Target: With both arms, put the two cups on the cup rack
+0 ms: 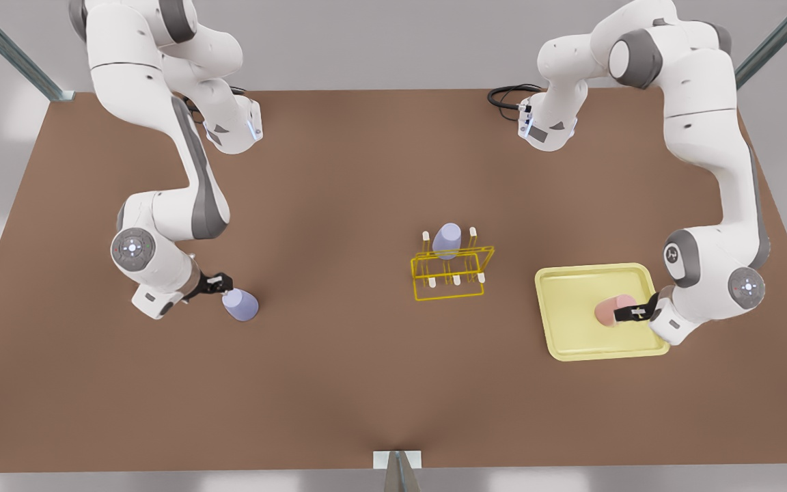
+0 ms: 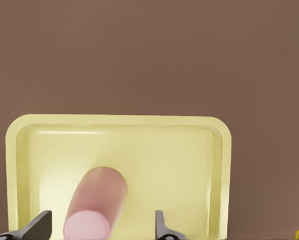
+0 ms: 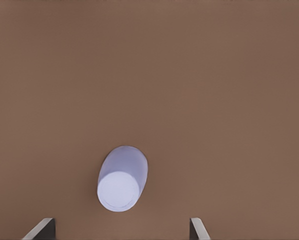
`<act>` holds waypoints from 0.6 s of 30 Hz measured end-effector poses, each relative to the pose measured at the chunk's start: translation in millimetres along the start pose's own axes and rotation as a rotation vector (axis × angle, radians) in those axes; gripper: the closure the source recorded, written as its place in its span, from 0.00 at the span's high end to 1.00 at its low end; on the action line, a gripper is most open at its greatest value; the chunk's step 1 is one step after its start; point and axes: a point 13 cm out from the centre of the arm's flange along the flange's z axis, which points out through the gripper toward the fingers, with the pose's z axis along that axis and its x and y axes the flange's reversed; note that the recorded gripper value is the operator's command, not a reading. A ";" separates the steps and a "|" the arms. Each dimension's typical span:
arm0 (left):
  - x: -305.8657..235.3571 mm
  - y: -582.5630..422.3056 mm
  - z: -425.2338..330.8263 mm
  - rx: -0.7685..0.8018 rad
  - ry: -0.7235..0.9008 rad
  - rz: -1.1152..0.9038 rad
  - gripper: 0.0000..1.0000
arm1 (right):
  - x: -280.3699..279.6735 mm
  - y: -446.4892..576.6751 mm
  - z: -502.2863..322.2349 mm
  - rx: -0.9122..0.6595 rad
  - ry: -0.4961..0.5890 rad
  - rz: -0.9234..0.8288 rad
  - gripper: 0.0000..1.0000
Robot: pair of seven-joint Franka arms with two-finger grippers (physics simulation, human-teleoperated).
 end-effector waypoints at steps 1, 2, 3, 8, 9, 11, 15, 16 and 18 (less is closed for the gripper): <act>3.2 7.4 4.1 -0.001 -0.009 0.000 1.00 | -3.9 6.2 3.9 -0.007 -0.013 -0.001 1.00; 7.7 12.0 6.0 -0.003 -0.017 0.004 1.00 | -6.9 11.7 11.3 -0.011 -0.017 -0.003 1.00; 11.3 15.4 7.9 -0.005 -0.023 0.009 1.00 | -9.2 14.6 19.8 -0.014 -0.017 -0.003 1.00; 22.3 19.7 25.6 -0.013 -0.032 0.045 1.00 | -10.9 17.9 49.8 -0.018 -0.008 0.005 1.00; 27.7 21.2 33.4 -0.014 -0.024 0.050 1.00 | -8.4 17.1 54.3 -0.019 -0.004 0.008 1.00; 38.2 24.1 49.8 -0.016 -0.012 0.058 1.00 | -5.0 16.7 61.0 -0.019 0.003 0.012 1.00; 45.9 34.0 67.5 -0.026 -0.021 0.066 1.00 | 8.1 23.3 81.4 -0.019 0.009 0.010 1.00; 44.9 33.9 69.3 -0.028 -0.026 0.071 1.00 | 10.1 23.8 85.9 -0.019 0.003 0.012 1.00; 44.5 31.5 74.8 -0.030 -0.028 0.083 1.00 | 10.9 25.7 92.2 -0.018 -0.013 0.013 1.00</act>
